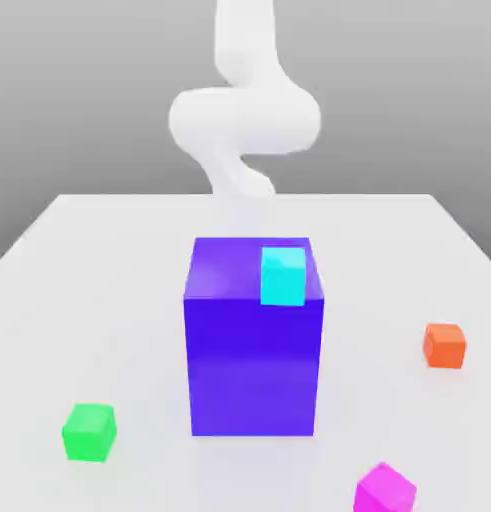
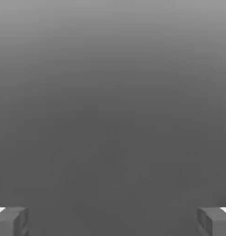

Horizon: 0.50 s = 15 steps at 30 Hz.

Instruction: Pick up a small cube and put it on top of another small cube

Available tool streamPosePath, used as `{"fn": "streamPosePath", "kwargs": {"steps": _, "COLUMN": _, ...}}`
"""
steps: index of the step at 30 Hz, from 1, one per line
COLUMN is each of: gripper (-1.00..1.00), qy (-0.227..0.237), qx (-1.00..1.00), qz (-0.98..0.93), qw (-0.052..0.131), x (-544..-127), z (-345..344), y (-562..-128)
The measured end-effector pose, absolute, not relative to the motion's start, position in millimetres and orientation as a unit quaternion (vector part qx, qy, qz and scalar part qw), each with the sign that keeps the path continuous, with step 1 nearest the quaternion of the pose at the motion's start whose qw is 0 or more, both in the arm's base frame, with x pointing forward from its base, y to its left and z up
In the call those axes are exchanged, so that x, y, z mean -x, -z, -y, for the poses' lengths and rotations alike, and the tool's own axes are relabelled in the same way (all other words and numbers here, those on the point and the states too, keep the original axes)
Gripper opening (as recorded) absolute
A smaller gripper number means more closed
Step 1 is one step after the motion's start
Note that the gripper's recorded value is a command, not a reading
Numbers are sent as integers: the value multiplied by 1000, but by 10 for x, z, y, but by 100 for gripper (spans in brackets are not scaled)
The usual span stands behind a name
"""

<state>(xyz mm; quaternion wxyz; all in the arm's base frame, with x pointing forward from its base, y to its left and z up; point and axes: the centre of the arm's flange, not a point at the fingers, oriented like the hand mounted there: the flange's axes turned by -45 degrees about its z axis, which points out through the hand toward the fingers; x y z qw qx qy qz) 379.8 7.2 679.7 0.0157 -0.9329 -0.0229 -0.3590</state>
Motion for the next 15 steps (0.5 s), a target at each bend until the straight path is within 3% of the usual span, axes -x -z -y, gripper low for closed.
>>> {"fn": "streamPosePath", "kwargs": {"steps": 8, "gripper": 0, "qy": 258, "qx": 958, "qz": 116, "qw": 43, "x": -4668, "z": -477, "y": -5605}}
{"fn": "streamPosePath", "kwargs": {"steps": 15, "gripper": 0, "qy": 171, "qx": 965, "qz": 193, "qw": 48, "x": -5075, "z": -925, "y": -4412}}
